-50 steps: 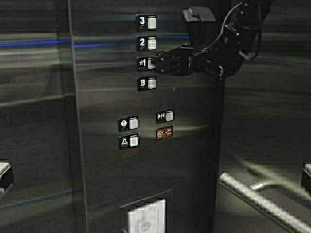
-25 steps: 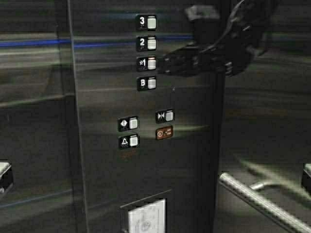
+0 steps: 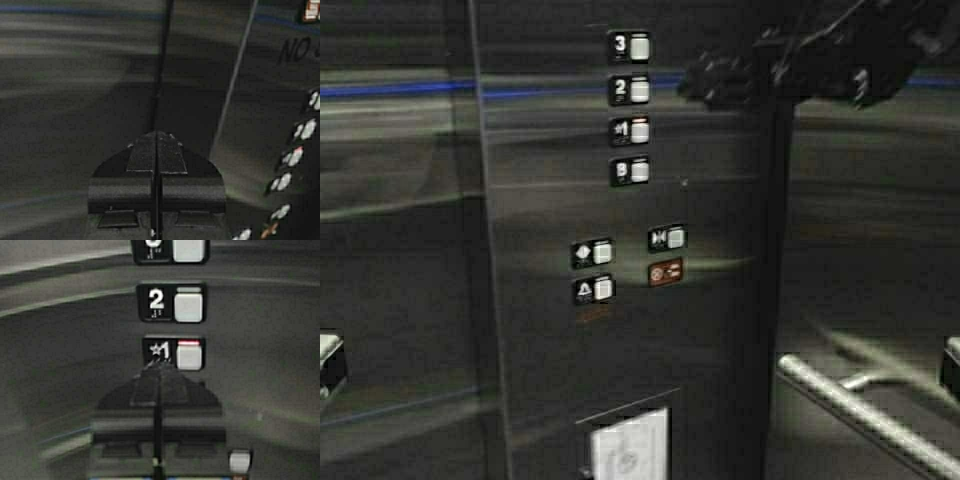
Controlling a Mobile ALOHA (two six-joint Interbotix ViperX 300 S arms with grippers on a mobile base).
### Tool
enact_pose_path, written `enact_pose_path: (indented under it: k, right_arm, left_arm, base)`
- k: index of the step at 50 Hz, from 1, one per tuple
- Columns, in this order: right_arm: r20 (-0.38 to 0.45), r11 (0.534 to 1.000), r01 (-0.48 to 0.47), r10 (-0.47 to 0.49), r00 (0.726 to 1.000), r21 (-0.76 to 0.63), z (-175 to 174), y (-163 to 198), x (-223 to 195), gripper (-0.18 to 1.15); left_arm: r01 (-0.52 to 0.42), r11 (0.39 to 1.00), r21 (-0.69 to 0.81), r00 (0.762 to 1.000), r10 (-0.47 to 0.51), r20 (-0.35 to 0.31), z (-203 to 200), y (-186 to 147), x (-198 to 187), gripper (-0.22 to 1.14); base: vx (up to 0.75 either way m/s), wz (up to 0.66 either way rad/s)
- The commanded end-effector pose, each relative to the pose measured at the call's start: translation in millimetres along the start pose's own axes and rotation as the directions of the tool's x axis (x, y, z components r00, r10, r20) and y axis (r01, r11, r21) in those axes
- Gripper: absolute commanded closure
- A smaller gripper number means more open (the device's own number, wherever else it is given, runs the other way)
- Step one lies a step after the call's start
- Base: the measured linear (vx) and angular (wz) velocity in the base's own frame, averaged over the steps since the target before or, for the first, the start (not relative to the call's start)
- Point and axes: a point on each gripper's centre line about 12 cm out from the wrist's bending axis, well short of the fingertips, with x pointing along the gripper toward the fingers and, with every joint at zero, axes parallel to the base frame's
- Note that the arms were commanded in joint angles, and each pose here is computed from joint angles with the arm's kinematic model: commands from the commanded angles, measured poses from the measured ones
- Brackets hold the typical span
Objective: Navigate to elevator, push the call button, then enter the elevator
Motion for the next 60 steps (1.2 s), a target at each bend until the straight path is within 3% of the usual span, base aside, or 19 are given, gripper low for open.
enact_pose_path:
  k: [1,17,37,44,52,60]
  right_arm:
    - [0.028,1.0,0.012,-0.012,1.0,0.007,31.3,7.4,-16.2,0.91]
    - [-0.075,0.997,0.077,-0.075,0.994,0.022,75.3,12.7,-42.3,0.91]
    - [-0.203,0.985,0.169,-0.157,0.966,0.04,117.6,12.0,-63.2,0.91]
    - [-0.211,0.982,0.184,-0.172,0.962,0.035,134.6,11.8,-64.9,0.91]
    - [-0.156,0.983,0.183,-0.176,0.972,0.028,162.8,11.9,-61.1,0.91]
    - [-0.193,0.978,0.207,-0.199,0.961,0.024,157.0,6.9,-65.5,0.91]
  left_arm:
    - [0.026,1.0,0.003,1.0,-0.026,0.005,3.5,-4.9,1.7,0.89]
    - [0.029,0.999,0.015,1.0,-0.029,-0.001,2.6,-5.6,3.0,0.89]
    - [0.028,0.999,0.024,1.0,-0.028,-0.012,0.1,-5.3,3.6,0.89]
    - [0.027,0.999,0.021,1.0,-0.027,-0.015,-0.5,-5.2,4.0,0.89]
    - [0.023,1.0,0.017,0.999,-0.022,-0.044,-3.4,-4.8,7.0,0.89]
    - [0.024,1.0,0.012,0.999,-0.023,-0.049,-1.6,-5.4,8.2,0.89]
  base:
    - [-0.05,0.08]
    - [-0.1,0.09]
    - [-0.18,0.02]
    - [-0.12,-0.07]
    - [-0.14,-0.08]
    - [-0.26,0.11]
